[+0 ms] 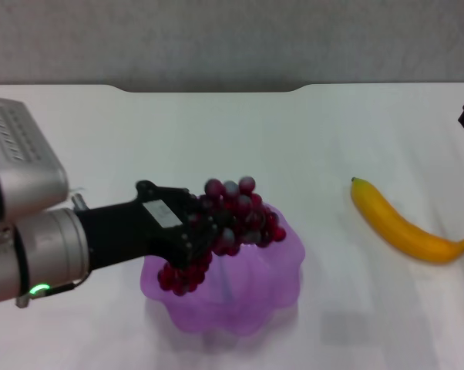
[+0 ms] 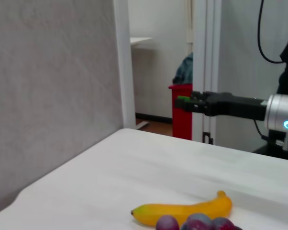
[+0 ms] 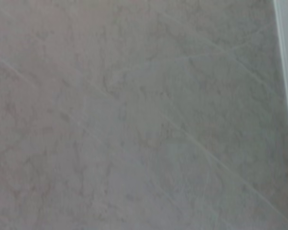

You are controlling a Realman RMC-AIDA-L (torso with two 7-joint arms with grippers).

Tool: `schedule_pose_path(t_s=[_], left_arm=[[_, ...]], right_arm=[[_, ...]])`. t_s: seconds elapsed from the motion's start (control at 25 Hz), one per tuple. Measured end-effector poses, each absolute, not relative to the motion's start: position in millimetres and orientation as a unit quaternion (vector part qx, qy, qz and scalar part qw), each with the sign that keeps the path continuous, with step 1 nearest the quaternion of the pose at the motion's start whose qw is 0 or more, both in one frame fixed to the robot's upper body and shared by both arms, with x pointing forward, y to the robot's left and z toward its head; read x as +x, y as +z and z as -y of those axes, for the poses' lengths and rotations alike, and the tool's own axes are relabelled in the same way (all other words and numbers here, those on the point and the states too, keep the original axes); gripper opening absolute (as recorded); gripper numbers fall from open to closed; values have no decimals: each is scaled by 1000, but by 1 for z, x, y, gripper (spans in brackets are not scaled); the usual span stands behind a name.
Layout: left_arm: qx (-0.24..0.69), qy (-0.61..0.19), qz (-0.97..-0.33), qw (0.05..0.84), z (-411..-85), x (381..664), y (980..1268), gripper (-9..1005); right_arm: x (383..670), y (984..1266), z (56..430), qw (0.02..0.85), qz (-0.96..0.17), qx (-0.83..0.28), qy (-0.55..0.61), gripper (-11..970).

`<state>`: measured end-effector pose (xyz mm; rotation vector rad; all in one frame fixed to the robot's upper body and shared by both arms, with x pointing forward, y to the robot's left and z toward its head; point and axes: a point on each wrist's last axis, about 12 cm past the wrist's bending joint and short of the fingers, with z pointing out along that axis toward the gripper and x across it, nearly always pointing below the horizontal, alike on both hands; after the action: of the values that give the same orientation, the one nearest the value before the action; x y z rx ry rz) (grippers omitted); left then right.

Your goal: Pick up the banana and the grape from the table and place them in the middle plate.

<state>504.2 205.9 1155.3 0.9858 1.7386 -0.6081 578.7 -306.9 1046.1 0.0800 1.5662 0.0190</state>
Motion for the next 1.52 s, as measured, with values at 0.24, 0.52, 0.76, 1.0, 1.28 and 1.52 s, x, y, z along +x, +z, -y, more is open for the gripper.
schedule_pose_path(t_s=[0.24, 0.52, 0.76, 1.0, 1.28, 1.52], left_arm=[[415, -261, -719, 493, -199, 511, 1147, 215], [421, -268, -720, 483, -194, 516, 1137, 214], [421, -260, -728, 475, -189, 523, 1124, 251], [428, -246, -735, 464, -184, 528, 1108, 309], [420, -235, -737, 475, -179, 531, 1108, 333], [401, -212, -741, 495, -175, 533, 1106, 429]], right_arm=[[579, 1046, 307, 708, -705, 36, 9, 884], [579, 1047, 306, 708, -705, 36, 9, 884], [580, 1047, 306, 709, -704, 35, 10, 884], [580, 1047, 306, 709, -704, 35, 10, 884], [580, 1047, 306, 709, -704, 37, 11, 884], [580, 1047, 306, 709, -705, 37, 11, 884]])
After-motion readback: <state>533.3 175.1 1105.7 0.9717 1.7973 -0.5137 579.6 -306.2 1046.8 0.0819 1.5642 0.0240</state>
